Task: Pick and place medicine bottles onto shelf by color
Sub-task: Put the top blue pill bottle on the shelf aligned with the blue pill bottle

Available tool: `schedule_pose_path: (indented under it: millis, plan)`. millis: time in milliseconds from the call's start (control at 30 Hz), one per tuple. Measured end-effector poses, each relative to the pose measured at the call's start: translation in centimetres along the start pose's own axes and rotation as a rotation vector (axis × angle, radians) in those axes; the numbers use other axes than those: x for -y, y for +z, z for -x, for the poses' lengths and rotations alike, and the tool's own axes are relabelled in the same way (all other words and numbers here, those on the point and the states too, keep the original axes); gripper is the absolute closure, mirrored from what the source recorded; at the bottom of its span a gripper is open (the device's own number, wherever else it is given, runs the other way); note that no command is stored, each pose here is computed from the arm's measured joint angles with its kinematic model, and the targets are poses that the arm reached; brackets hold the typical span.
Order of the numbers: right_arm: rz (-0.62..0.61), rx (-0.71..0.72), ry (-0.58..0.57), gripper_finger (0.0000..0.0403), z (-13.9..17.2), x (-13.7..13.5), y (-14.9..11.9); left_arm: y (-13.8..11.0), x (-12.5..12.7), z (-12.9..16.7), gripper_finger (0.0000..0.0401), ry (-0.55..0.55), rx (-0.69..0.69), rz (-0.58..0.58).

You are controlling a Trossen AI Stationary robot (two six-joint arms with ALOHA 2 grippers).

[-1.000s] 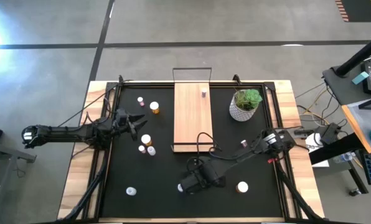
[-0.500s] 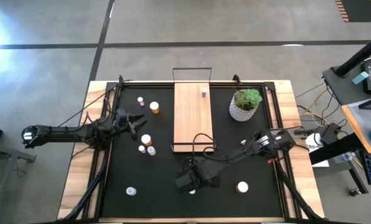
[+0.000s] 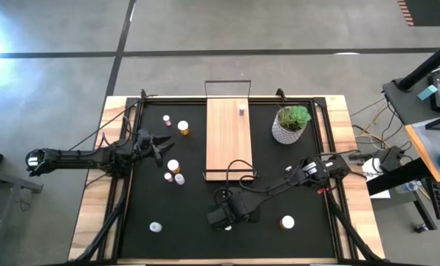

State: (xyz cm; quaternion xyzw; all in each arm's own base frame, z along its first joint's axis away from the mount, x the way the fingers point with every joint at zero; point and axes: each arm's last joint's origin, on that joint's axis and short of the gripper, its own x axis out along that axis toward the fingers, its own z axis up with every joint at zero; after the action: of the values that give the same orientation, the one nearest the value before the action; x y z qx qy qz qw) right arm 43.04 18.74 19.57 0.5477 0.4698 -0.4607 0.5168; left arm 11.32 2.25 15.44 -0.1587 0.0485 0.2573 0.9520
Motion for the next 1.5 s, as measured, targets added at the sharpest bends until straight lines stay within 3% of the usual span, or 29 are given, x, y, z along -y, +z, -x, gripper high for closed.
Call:
schedule_pose_path:
  millis: [600,1067,1500]
  plan:
    - [0.041,0.003,-0.007,0.0293,-0.4,0.1,0.1,0.0,0.0,0.0,0.0228,0.0,0.0,0.0]
    - [0.079,-0.008,-0.032,0.0297,0.2,0.2,0.0,0.0,0.0,0.0,0.0228,0.0,0.0,0.0]
    - [0.137,-0.014,-0.019,0.0298,6.8,2.1,0.5,0.0,0.0,0.0,0.0228,0.0,0.0,0.0]
